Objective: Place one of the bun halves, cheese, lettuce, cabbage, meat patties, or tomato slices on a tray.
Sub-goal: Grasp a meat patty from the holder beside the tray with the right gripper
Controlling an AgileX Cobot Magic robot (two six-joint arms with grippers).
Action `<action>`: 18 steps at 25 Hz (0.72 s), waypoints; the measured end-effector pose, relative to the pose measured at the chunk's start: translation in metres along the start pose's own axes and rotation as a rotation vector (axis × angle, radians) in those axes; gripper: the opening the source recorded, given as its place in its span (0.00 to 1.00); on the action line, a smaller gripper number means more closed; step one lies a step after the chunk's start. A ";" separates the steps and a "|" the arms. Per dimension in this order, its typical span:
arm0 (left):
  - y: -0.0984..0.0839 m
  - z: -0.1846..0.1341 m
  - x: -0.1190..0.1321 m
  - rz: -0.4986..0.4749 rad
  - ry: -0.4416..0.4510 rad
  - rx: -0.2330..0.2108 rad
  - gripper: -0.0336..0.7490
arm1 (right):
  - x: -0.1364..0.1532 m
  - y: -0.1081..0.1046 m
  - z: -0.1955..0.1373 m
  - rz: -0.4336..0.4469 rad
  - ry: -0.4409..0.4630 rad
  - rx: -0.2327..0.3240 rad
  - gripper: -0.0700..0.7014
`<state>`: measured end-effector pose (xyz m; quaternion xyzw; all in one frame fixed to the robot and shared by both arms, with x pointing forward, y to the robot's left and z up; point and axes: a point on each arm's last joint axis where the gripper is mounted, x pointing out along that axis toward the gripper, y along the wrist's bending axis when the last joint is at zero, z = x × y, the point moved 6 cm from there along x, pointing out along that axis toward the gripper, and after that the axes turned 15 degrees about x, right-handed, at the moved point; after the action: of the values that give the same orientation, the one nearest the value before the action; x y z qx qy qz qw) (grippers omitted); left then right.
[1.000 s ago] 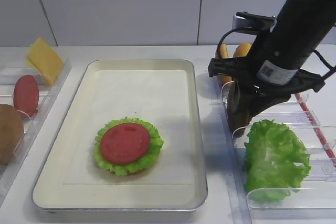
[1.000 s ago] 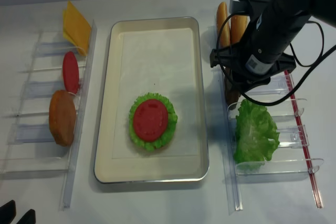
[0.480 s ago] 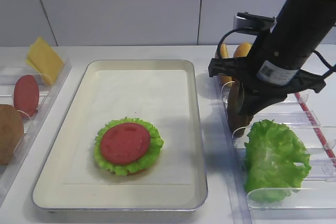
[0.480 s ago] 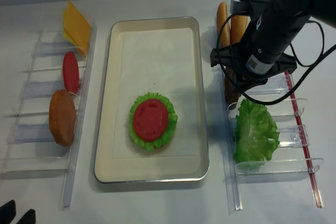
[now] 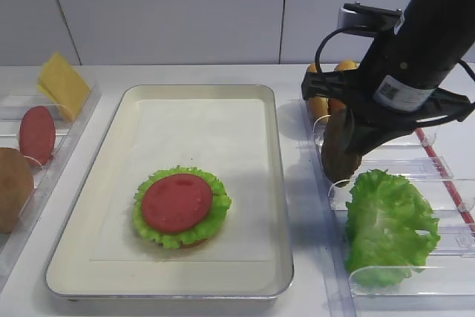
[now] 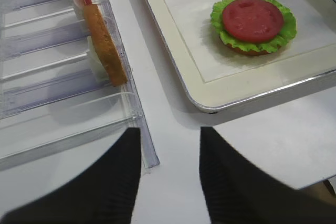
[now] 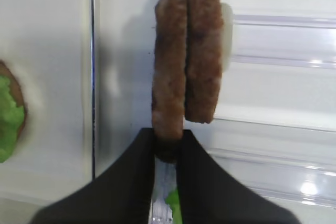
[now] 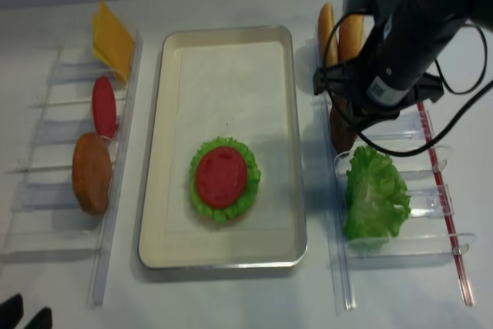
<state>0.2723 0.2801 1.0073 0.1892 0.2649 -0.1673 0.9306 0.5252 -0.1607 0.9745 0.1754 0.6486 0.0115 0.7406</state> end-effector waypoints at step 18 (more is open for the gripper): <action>0.000 0.000 0.000 0.000 0.000 0.000 0.39 | -0.066 0.029 -0.010 0.162 -0.027 -0.082 0.28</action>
<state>0.2723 0.2801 1.0073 0.1892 0.2649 -0.1673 0.9306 0.5107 -0.1476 1.0447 0.1969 0.6213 0.0956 0.7524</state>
